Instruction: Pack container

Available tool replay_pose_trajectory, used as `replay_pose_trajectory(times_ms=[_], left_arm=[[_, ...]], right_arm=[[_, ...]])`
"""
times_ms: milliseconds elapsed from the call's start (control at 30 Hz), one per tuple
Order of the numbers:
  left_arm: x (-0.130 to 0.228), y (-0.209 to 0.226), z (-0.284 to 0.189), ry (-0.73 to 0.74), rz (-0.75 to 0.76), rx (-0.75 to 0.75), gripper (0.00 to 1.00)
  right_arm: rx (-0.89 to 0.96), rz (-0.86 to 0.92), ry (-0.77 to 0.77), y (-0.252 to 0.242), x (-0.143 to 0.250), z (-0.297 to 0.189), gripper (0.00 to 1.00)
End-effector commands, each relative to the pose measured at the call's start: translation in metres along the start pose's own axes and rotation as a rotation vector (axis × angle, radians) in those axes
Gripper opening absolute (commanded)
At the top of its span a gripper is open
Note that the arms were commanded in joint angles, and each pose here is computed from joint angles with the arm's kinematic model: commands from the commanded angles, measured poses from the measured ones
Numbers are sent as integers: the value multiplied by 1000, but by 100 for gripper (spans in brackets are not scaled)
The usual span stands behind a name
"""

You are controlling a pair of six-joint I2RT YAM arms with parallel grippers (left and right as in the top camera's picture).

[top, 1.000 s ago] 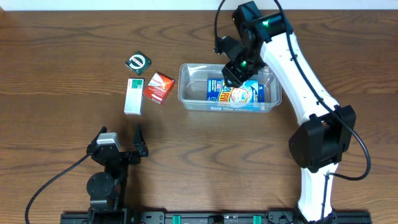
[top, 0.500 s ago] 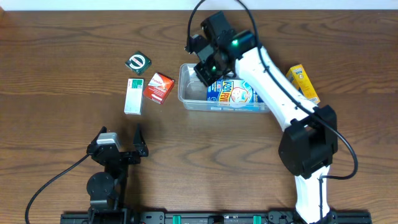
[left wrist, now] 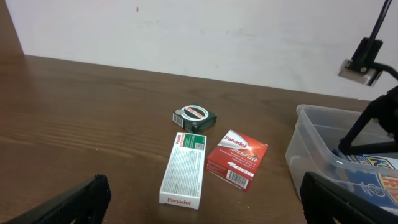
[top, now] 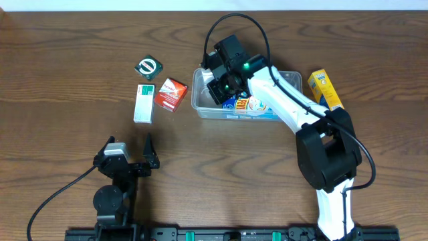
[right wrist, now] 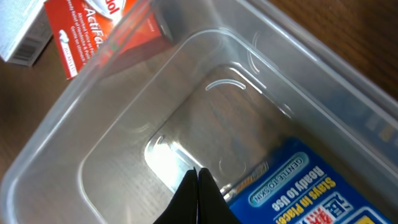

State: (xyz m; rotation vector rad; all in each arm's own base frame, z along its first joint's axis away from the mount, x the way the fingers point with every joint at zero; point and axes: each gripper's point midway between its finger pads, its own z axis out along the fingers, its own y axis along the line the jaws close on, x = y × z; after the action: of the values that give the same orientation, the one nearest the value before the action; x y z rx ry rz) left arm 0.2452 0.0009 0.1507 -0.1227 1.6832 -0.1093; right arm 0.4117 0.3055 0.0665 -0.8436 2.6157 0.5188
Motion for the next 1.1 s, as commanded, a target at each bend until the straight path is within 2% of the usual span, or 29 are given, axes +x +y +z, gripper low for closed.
replay_pose_trajectory(times_ms=[0, 600, 1067], left_arm=[[16, 3, 1, 47, 5, -11, 98], [16, 3, 1, 48, 5, -11, 98], [16, 3, 1, 47, 5, -11, 98]], right_arm=[[0, 6, 16, 1, 8, 11, 2], [17, -1, 61, -9, 23, 35, 2], [102, -27, 120, -24, 38, 34, 3]])
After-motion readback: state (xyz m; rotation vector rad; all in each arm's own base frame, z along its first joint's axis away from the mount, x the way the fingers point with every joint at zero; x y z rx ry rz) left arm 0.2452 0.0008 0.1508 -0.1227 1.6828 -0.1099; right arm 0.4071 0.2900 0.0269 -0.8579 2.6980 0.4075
